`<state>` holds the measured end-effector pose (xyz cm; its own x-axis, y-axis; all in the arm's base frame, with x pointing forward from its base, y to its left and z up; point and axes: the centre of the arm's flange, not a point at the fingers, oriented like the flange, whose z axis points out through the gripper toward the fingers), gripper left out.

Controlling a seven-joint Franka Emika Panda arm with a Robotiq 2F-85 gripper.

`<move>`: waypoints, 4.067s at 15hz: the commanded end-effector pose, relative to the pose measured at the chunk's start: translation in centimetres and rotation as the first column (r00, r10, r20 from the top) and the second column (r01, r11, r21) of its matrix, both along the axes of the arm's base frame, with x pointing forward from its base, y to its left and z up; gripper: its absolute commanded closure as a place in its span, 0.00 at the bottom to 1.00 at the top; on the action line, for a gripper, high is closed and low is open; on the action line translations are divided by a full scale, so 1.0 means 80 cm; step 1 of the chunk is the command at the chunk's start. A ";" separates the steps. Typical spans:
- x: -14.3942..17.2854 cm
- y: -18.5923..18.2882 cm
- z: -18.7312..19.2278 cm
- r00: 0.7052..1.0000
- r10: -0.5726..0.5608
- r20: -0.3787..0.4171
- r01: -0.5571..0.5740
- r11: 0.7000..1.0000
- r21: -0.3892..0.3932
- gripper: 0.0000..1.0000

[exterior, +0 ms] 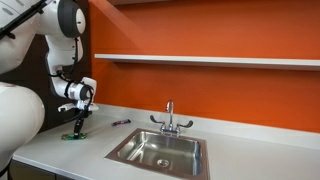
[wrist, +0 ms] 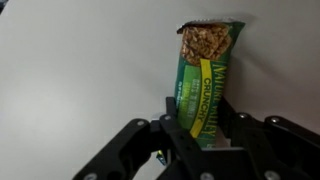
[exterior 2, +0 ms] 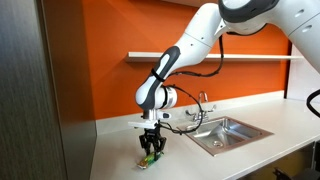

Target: Put the green packet in the sink.

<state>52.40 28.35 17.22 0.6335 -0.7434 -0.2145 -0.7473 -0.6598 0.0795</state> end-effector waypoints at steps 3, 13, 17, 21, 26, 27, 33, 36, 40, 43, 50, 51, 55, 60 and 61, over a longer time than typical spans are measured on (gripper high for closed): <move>-0.003 0.002 0.048 0.999 0.021 0.043 -0.020 0.999 -0.029 0.82; -0.012 -0.052 0.097 0.972 0.235 0.029 -0.236 0.971 0.025 0.82; -0.023 -0.090 0.105 0.941 0.339 -0.007 -0.339 0.941 0.016 0.82; -0.034 -0.124 0.111 0.904 0.426 -0.031 -0.427 0.904 -0.025 0.82; -0.052 -0.154 0.115 0.859 0.511 -0.018 -0.511 0.857 -0.072 0.82; -0.057 -0.162 0.116 0.858 0.514 -0.016 -0.514 0.854 -0.081 0.82; -0.078 -0.214 0.123 0.866 0.500 0.008 -0.498 0.862 -0.093 0.82; -0.081 -0.245 0.124 0.872 0.488 0.017 -0.485 0.870 -0.092 0.82; -0.077 -0.297 0.123 0.878 0.478 0.033 -0.474 0.877 -0.081 0.82; -0.072 -0.339 0.121 0.881 0.471 0.044 -0.468 0.881 -0.070 0.82; -0.046 -0.425 0.103 0.878 0.471 0.080 -0.468 0.882 -0.054 0.82; -0.041 -0.437 0.099 0.875 0.476 0.086 -0.473 0.879 -0.053 0.82; -0.013 -0.477 0.079 0.869 0.485 0.093 -0.483 0.874 -0.045 0.82; 0.028 -0.513 0.049 0.859 0.503 0.093 -0.503 0.864 -0.025 0.82; 0.037 -0.519 0.042 0.857 0.506 0.094 -0.507 0.862 -0.020 0.82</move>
